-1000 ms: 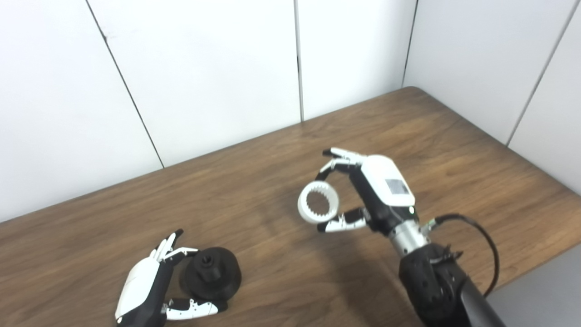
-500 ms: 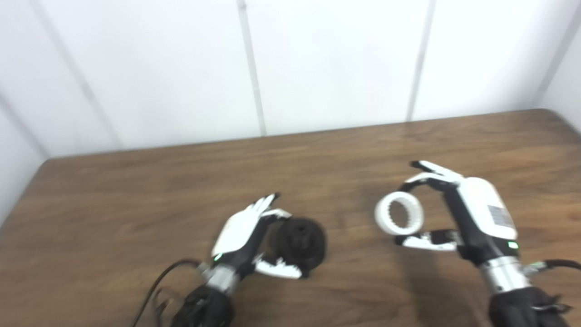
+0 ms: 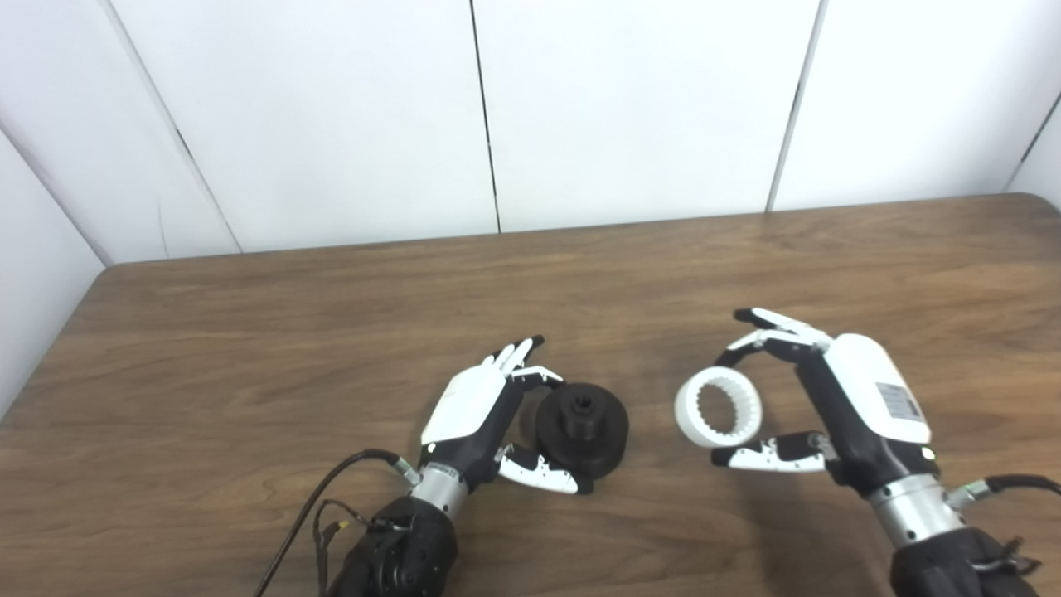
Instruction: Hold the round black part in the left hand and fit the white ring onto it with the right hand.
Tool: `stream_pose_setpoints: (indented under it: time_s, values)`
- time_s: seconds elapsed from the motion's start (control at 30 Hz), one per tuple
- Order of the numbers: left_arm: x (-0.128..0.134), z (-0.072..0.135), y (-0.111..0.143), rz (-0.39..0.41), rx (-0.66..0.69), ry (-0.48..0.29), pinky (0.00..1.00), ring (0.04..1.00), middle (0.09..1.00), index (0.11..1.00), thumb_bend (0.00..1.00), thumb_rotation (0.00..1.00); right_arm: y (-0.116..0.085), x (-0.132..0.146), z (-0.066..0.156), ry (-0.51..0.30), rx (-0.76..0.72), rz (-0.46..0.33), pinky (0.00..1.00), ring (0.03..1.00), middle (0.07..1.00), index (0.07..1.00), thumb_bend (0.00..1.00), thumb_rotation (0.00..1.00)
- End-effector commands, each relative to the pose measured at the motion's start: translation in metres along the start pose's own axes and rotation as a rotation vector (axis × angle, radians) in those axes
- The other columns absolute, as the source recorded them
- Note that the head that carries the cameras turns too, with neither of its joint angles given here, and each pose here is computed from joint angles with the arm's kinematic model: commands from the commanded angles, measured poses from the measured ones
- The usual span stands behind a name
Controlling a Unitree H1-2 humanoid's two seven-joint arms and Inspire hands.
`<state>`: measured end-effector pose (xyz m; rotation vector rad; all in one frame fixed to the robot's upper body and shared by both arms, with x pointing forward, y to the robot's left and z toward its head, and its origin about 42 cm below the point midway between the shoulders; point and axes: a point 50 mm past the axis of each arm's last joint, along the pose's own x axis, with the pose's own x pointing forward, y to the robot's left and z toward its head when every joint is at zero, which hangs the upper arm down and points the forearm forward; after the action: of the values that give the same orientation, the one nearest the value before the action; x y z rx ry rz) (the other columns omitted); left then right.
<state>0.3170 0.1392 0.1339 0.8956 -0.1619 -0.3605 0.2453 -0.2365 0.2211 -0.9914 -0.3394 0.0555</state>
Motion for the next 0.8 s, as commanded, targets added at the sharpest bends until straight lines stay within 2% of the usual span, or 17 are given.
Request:
stream_pose_setpoints:
  time_s: [0.0,0.33,0.5,0.77]
  values:
    - [0.010,0.012,0.021,0.072,0.020,-0.056,1.00,1.000,1.000,0.613,0.96,0.30,-0.004,0.011,0.016,-0.091,-0.001,-0.032,0.84,0.842,0.845,0.494,0.52,0.15]
    - [0.010,0.013,0.020,0.065,0.018,-0.058,1.00,1.000,1.000,0.613,0.96,0.30,0.014,0.028,0.037,-0.137,0.024,0.014,0.84,0.842,0.845,0.494,0.52,0.15]
    - [0.009,0.013,0.019,0.062,0.020,-0.059,1.00,1.000,1.000,0.614,0.96,0.31,0.020,0.036,0.043,-0.144,0.024,0.026,0.85,0.842,0.846,0.494,0.52,0.15]
    - [0.007,0.014,0.019,0.056,0.021,-0.057,1.00,1.000,1.000,0.615,0.95,0.31,0.029,0.046,0.046,-0.144,0.011,0.038,0.81,0.831,0.841,0.493,0.52,0.15]
